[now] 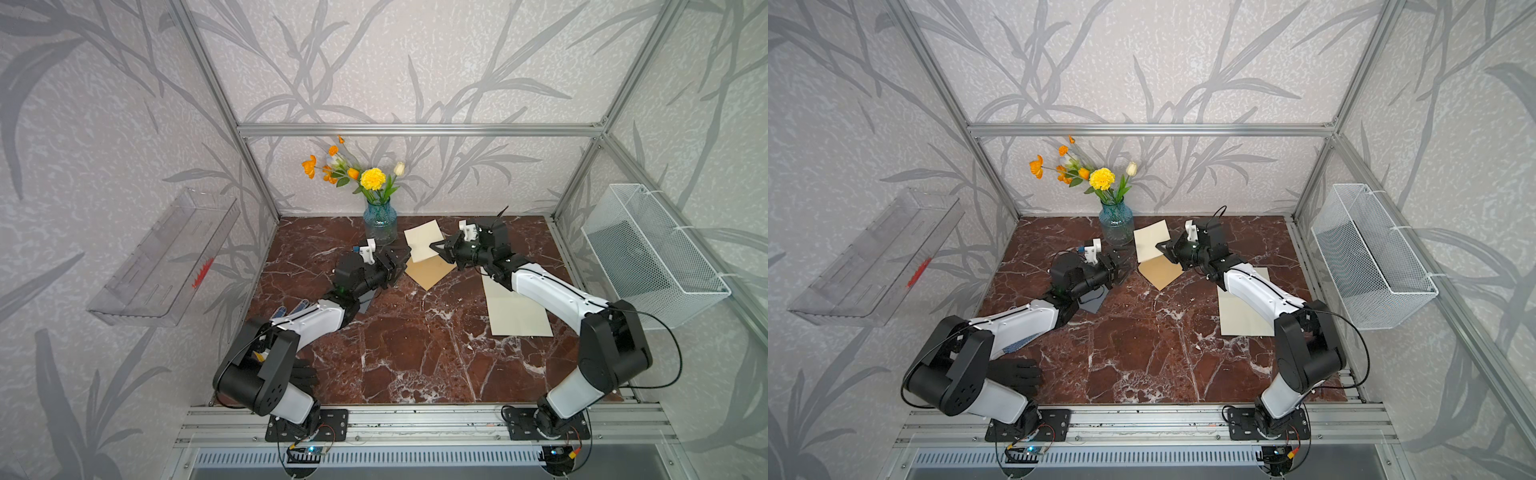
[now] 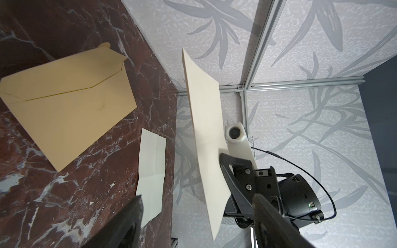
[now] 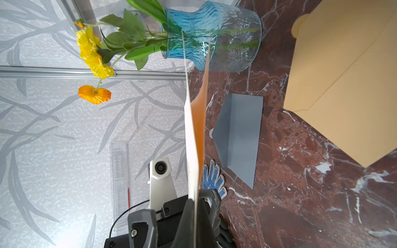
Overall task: Fold the letter paper in half and place it into the envelope
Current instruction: Fold the letter paper.
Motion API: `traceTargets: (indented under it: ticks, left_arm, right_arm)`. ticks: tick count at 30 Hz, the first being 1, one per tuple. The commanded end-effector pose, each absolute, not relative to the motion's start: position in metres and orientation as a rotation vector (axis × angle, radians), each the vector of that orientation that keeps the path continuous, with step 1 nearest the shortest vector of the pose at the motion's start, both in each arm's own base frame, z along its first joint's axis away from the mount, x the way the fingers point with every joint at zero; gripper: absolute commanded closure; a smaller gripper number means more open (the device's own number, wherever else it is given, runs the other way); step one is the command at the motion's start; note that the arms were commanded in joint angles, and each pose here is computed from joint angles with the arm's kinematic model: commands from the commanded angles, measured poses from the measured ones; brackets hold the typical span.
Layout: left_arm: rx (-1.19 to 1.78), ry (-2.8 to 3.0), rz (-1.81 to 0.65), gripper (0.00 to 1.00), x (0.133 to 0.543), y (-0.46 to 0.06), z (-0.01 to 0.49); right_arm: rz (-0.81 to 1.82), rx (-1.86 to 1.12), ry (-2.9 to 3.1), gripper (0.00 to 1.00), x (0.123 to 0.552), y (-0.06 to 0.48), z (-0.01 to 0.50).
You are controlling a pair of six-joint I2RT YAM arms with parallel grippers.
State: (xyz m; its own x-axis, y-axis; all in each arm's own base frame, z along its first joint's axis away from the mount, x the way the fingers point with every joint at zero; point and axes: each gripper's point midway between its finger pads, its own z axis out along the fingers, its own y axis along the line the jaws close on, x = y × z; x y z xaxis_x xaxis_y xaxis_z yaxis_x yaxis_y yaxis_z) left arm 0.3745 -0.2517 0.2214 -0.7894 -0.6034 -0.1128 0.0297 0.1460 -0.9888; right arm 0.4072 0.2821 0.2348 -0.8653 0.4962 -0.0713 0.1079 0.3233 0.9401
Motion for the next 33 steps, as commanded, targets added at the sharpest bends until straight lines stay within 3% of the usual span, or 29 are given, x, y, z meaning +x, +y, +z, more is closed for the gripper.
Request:
traceTargets:
  ticks: [1, 5, 12, 16, 25, 33]
  left_arm:
    - [-0.444, 1.975, -1.756, 0.20, 0.367, -0.263, 0.225]
    - [-0.428, 1.965, -1.800, 0.24, 0.367, -0.267, 0.224]
    - [-0.432, 1.974, -1.802, 0.47, 0.366, -0.267, 0.219]
    - [-0.444, 1.965, -1.800, 0.54, 0.367, -0.266, 0.217]
    - [-0.436, 1.926, -1.825, 0.62, 0.370, -0.265, 0.219]
    - [-0.410, 1.937, -1.843, 0.78, 0.367, -0.267, 0.215]
  right_arm:
    - [1.633, 0.462, 2.213, 1.00, 0.411, 0.292, 0.250]
    - [1.658, 0.457, 2.213, 1.00, 0.409, 0.294, 0.248]
    - [1.674, 0.445, 2.213, 1.00, 0.405, 0.295, 0.248]
    - [1.685, 0.442, 2.212, 1.00, 0.403, 0.295, 0.247]
    - [1.712, 0.428, 2.233, 1.00, 0.394, 0.296, 0.242]
    - [1.717, 0.417, 2.227, 1.00, 0.395, 0.297, 0.244]
